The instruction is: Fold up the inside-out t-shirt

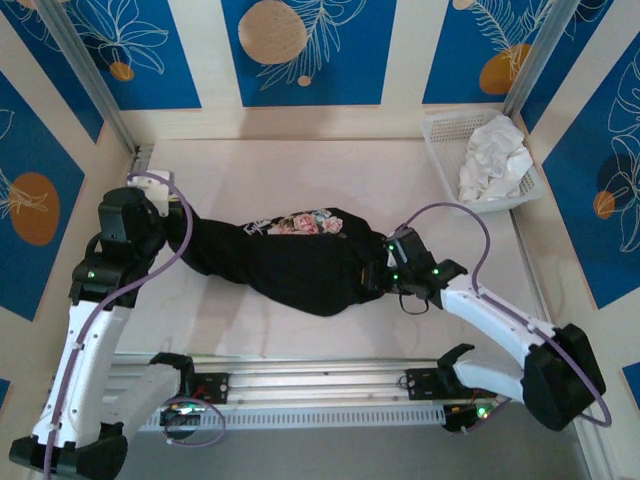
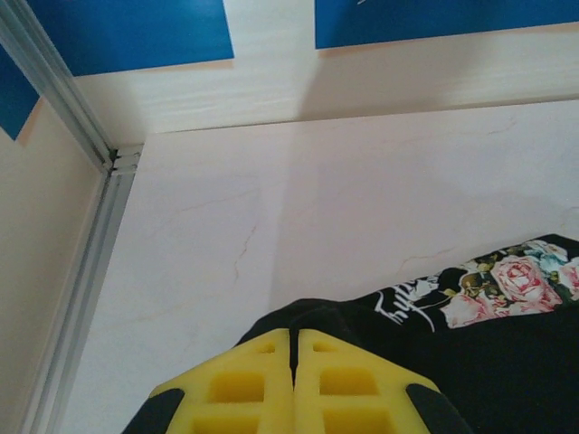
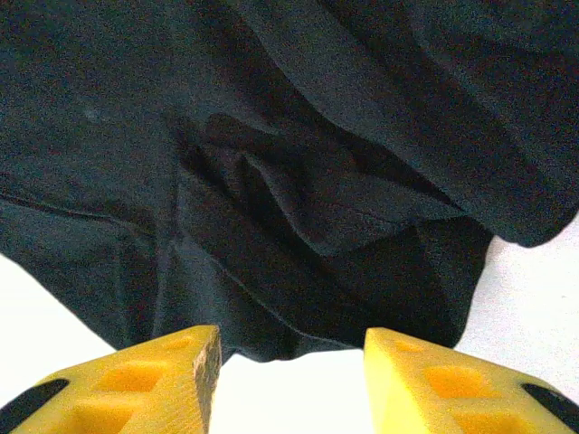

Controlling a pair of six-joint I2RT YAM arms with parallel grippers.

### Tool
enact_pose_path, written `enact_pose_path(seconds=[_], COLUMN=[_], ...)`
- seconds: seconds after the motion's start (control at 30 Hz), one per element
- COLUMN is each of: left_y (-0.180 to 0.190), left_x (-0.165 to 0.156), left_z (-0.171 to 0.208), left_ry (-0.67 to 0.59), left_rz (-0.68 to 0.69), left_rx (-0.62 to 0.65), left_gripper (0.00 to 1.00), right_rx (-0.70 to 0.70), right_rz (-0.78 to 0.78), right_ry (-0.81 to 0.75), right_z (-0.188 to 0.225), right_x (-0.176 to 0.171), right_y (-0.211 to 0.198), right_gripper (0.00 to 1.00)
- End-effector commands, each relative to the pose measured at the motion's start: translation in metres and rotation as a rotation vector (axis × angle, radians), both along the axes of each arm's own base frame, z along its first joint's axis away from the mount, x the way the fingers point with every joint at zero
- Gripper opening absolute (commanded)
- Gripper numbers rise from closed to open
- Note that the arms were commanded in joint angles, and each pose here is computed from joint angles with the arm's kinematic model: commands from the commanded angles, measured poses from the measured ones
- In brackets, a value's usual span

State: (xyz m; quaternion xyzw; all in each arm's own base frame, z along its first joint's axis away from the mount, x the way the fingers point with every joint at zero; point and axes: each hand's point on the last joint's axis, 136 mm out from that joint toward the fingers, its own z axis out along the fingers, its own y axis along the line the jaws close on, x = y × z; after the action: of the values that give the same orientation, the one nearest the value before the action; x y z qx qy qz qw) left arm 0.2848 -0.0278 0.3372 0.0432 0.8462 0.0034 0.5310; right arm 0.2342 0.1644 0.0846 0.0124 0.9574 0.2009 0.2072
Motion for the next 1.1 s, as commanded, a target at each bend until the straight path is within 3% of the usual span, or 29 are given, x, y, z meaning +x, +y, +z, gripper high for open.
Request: enact_pose_path(seconds=[0.0, 0.2, 0.73, 0.9, 1.07], left_y=[-0.007, -0.014, -0.021, -0.022, -0.022], left_x=[0.002, 0.008, 0.013, 0.013, 0.014], left_z=[0.006, 0.004, -0.003, -0.005, -0.005], left_ry=[-0.041, -0.044, -0.039, -0.036, -0.037], left_rz=[-0.035, -0.063, -0.089, -0.094, -0.094], left_rx=[-0.041, -0.074, -0.096, -0.099, -0.102], left_gripper=[0.00, 0.00, 0.00, 0.00, 0.00], right_rx=[-0.016, -0.066, -0.434, -0.464, -0.368], right_rz=[0.038, 0.138, 0.283, 0.267, 0.253], right_ry=[0.021, 0.017, 0.042, 0.022, 0.004], right_z=[-0.002, -0.008, -0.036, -0.033, -0.028], right_x=[0.008, 0.025, 0.035, 0.043, 0.052], right_y=[0.010, 0.036, 0.048, 0.043, 0.044], right_gripper=[0.47, 0.46, 0.47, 0.39, 0.25])
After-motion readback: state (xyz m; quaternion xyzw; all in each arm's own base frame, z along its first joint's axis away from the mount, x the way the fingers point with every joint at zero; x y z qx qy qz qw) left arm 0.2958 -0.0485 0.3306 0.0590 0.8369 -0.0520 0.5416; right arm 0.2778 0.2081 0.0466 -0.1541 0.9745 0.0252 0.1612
